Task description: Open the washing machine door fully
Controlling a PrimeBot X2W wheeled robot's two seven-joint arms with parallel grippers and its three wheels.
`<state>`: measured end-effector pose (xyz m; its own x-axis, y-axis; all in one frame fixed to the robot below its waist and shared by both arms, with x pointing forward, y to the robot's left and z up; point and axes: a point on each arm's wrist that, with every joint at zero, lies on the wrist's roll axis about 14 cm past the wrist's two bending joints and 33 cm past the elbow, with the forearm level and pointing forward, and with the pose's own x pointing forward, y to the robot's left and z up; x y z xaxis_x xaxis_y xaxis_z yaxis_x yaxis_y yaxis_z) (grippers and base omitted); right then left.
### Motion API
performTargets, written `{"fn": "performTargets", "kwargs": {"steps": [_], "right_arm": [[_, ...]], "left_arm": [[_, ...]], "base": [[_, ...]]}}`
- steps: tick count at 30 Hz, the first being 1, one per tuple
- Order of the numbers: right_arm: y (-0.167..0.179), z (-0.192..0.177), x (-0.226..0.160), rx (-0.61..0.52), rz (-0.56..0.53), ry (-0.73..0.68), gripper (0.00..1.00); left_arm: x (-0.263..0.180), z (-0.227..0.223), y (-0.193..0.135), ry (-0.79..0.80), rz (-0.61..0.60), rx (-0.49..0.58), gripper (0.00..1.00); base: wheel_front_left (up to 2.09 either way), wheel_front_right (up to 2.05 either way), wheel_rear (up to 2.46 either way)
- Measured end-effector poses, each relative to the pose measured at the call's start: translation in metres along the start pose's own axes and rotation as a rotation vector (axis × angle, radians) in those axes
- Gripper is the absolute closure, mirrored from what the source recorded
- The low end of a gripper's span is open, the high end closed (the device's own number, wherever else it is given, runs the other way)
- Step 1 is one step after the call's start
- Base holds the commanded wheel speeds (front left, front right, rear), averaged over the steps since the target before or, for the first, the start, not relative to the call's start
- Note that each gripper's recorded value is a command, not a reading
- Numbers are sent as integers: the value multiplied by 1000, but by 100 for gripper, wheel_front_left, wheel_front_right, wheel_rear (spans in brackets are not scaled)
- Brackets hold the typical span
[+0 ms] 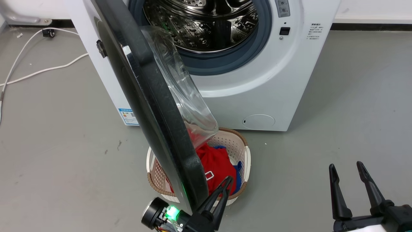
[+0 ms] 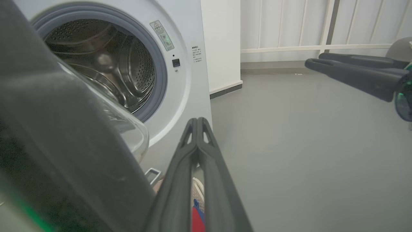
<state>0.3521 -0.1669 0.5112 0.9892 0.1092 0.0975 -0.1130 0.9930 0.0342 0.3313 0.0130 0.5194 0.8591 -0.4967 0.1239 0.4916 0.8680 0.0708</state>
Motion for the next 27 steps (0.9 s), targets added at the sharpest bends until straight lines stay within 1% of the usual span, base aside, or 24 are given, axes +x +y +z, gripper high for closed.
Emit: {"fn": "performTargets", "kwargs": {"steps": [3, 6, 10, 19, 27], "right_arm": [[2, -2, 3, 2, 7, 3, 0], [4, -4, 5, 4, 15, 9, 0], [6, -6, 7, 8, 21, 14, 0], [17, -11, 11, 27, 57, 29, 0], [35, -16, 18, 37, 116, 40, 0]], "left_arm": [[-5, -17, 5, 56, 23, -11, 100], [-8, -25, 11, 79, 50, -17, 100], [-10, -27, 16, 88, 79, -27, 100], [-38, -28, 41, 107, 219, -26, 100], [-74, -20, 91, 109, 420, 37, 100]], "base": [[0, 0, 0], [0, 0, 0], [0, 0, 0], [0, 0, 0], [0, 0, 0]]}}
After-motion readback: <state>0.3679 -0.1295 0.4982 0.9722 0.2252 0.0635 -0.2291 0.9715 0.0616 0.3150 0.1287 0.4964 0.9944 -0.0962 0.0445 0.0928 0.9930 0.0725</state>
